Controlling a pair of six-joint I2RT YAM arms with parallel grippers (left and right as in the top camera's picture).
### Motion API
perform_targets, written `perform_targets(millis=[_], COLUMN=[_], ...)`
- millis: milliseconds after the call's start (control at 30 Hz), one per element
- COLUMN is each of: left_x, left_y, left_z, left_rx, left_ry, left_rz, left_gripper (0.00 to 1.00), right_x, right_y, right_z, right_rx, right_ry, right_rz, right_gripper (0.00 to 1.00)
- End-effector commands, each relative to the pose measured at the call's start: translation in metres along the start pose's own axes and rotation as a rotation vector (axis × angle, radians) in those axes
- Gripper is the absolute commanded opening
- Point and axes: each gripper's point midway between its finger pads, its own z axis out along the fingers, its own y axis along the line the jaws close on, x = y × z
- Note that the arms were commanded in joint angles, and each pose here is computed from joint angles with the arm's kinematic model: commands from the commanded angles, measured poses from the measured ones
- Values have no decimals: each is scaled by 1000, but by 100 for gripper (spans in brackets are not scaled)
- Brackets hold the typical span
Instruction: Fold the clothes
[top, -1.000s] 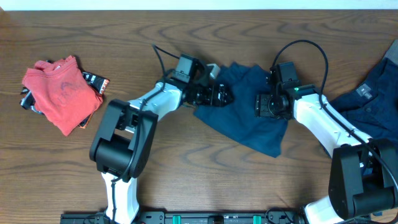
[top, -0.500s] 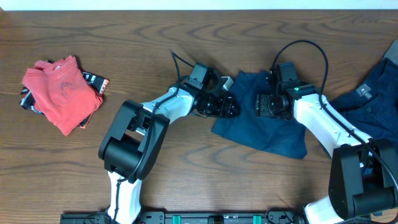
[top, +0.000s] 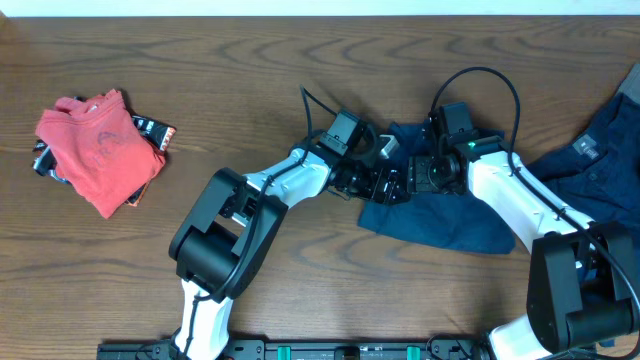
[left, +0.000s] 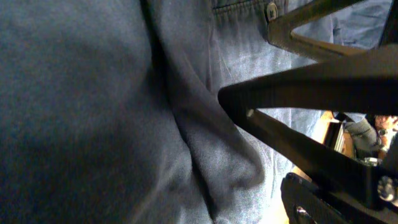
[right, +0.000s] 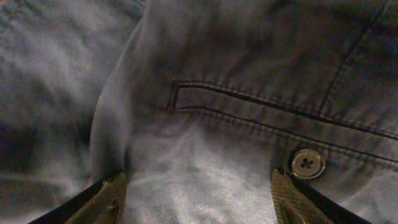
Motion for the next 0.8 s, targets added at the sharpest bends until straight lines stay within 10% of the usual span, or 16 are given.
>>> perform_targets(millis=[0,500,767], left_x=[18,36,36], left_y=[1,7,11], left_z=[18,36,37], left_rx=[-39,-153,-193], left_ry=[51,73,65], left_rz=[6,38,48], left_gripper=[84,76,27], right_x=[14,-45,-39], right_y=[13,-35,-72], right_z=[8,-68,-103], right_rx=[-25,94,131], right_ry=[44,-148,-157], right_rz=[-42,79,178], right_gripper=[73,73,73])
